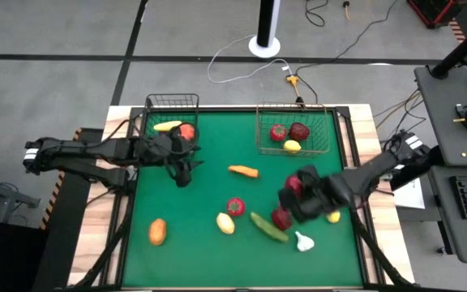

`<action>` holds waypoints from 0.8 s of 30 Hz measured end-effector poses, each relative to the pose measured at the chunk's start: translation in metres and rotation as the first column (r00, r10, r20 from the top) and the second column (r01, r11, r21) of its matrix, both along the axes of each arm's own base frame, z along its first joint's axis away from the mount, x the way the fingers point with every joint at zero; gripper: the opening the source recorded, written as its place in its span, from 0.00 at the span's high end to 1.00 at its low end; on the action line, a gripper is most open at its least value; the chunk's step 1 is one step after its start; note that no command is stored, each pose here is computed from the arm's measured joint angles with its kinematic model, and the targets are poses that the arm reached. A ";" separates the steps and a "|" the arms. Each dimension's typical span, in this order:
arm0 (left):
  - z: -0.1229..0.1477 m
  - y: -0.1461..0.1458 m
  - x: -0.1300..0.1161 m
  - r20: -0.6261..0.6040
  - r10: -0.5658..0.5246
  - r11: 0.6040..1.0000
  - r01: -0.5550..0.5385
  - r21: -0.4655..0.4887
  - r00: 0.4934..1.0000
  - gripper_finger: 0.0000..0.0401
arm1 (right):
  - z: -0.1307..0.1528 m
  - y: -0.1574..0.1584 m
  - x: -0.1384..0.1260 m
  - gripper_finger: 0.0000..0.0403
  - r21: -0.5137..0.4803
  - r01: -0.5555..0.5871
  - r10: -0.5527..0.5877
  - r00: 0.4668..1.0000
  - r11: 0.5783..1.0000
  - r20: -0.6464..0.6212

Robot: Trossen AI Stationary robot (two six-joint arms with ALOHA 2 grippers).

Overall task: Sort produce into baskets
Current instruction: Put the right red tomato into the right wire basket

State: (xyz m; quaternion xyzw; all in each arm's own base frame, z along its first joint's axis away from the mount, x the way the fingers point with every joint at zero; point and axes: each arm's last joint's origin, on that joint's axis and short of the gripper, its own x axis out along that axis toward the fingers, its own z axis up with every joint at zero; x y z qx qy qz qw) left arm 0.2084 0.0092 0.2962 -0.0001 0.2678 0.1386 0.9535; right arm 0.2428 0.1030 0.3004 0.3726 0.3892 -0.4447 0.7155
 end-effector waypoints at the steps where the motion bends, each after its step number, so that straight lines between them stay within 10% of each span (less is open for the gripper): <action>1: 0.000 -0.002 0.000 0.002 -0.004 1.000 0.004 -0.007 1.000 0.49 | 0.004 -0.009 0.005 0.26 -0.025 -0.033 0.033 0.999 0.999 -0.012; 13: 0.000 -0.015 -0.006 0.008 -0.001 0.993 0.002 -0.115 1.000 0.49 | 0.030 -0.156 0.030 0.26 -0.184 -0.153 0.122 0.978 0.971 -0.168; 24: -0.003 -0.014 -0.013 -0.040 0.036 0.985 -0.042 -0.165 0.999 0.49 | -0.005 -0.264 0.043 0.26 -0.022 -0.184 0.182 0.980 0.983 -0.086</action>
